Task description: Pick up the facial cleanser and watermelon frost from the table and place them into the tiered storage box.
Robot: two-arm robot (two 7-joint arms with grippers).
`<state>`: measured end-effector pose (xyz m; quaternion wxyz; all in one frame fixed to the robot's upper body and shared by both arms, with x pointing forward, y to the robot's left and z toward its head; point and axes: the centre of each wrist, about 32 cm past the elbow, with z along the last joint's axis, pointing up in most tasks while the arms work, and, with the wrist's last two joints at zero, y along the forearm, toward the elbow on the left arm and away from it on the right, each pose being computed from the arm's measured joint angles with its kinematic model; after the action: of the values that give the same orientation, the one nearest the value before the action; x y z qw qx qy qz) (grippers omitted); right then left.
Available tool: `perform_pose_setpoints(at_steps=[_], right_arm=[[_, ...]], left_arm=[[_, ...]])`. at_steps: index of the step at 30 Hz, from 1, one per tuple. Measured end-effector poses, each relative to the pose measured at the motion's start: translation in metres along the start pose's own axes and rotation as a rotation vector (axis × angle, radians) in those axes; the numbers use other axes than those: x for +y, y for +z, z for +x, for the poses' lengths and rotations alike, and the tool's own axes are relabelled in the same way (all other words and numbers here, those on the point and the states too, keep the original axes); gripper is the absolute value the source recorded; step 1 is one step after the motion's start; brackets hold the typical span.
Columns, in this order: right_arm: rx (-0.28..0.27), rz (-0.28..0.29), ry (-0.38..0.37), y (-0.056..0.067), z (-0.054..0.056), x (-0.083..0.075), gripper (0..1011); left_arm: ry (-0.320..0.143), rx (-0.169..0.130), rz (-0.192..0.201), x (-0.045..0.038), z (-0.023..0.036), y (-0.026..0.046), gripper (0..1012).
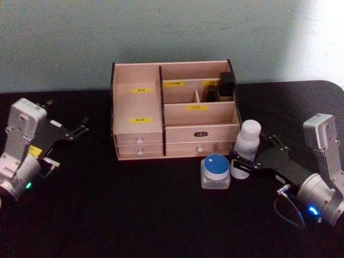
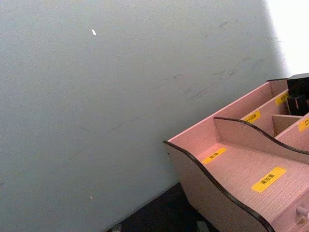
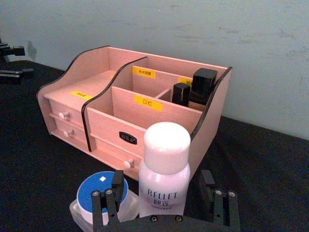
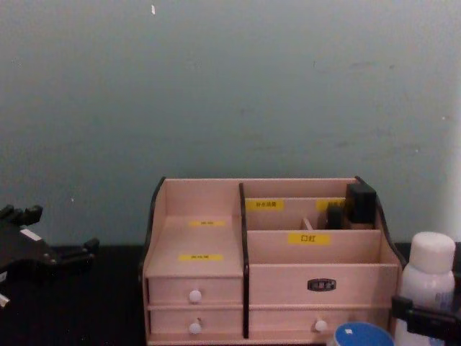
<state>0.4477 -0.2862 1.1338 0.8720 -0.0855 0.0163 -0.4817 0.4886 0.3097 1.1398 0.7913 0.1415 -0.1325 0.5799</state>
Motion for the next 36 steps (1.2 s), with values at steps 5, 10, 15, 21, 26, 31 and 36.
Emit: perform_pose_setpoints(at_steps=[5,10,15,21,26,31,36], right_arm=[[0.0,-0.001,-0.002,0.0001,0.0009,0.0021,1000],[-0.001,-0.002,-0.002,0.0,0.001,0.0017,1000],[-0.001,-0.002,-0.002,0.0001,0.0008,0.0015,1000],[-0.001,-0.001,-0.001,0.0002,0.0006,0.0014,905],[0.0,-0.001,-0.001,0.0001,0.0004,0.0013,791],[0.0,-0.001,-0.001,0.0001,0.0004,0.0012,622],[0.0,-0.001,-0.001,0.0002,0.0004,0.0011,596]], left_arm=[[0.0,0.0,0.0,0.0,0.0,0.0,1001],[0.0,0.0,0.0,0.0,0.0,0.0,1001],[0.0,0.0,0.0,0.0,0.0,0.0,1001],[0.0,0.0,0.0,0.0,0.0,0.0,1001],[0.0,0.0,0.0,0.0,0.0,0.0,1001],[0.0,0.0,0.0,0.0,0.0,0.0,1001],[0.0,0.0,0.0,0.0,0.0,0.0,1001]])
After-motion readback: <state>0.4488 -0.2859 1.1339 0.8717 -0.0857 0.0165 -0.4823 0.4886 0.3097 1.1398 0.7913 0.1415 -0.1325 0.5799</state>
